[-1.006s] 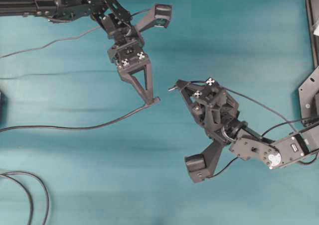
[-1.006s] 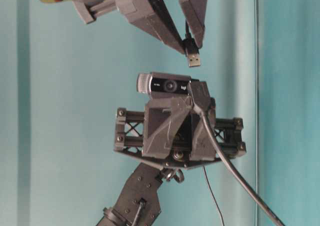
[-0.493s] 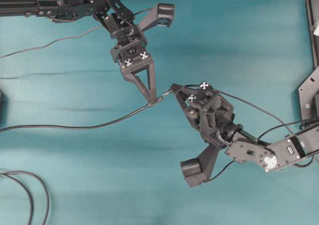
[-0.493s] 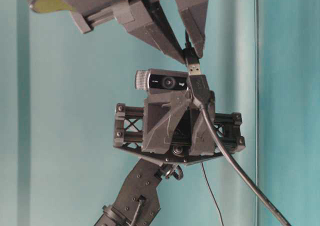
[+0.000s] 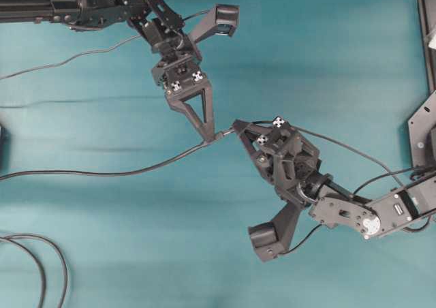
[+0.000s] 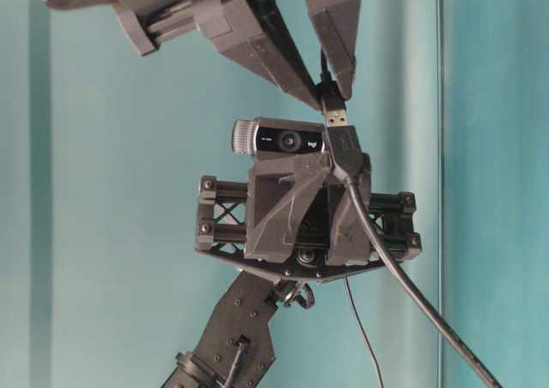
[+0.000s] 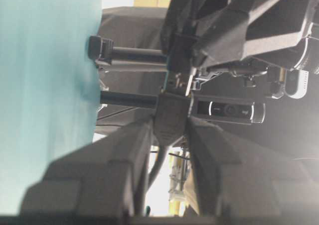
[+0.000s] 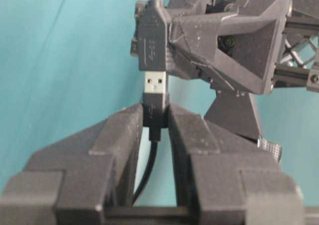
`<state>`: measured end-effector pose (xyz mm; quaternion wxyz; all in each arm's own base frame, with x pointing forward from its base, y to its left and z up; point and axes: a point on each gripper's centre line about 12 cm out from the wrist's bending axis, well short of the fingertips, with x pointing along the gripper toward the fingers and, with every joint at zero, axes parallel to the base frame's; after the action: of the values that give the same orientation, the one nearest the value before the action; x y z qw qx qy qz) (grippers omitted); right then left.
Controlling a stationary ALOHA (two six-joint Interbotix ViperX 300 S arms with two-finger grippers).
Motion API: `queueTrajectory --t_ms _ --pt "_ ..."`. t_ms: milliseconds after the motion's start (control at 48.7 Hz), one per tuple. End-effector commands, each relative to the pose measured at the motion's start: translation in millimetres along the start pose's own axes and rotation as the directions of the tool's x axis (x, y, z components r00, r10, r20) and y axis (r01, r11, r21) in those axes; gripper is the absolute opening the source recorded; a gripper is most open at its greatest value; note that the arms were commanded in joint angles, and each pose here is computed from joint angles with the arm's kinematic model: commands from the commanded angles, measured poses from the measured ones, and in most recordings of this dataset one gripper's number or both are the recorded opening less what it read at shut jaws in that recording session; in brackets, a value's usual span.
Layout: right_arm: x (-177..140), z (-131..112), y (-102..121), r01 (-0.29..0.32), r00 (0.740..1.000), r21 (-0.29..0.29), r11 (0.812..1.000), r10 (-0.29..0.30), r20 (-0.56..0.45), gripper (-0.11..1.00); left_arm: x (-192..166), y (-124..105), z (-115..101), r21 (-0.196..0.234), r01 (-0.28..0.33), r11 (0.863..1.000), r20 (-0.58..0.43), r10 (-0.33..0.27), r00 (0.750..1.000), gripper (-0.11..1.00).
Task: Insert the USB using both arms.
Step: 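Lower the left gripper's socket down onto the right gripper's plug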
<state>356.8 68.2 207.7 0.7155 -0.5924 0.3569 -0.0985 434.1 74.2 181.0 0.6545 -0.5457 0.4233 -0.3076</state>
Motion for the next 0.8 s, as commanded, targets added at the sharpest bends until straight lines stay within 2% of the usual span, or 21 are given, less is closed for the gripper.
queueTrajectory --t_ms 0,780 --pt "-3.3 4.7 -9.7 0.019 1.000 0.022 1.000 -0.019 0.018 0.19 -1.5 -14.9 5.2 0.043 0.014 0.999 0.012 -0.015 1.000 0.23" --pt "-9.0 23.8 -9.0 -0.008 0.995 0.025 1.000 0.005 0.104 0.19 0.4 -16.7 12.1 0.075 0.013 0.997 0.009 -0.014 1.000 0.23"
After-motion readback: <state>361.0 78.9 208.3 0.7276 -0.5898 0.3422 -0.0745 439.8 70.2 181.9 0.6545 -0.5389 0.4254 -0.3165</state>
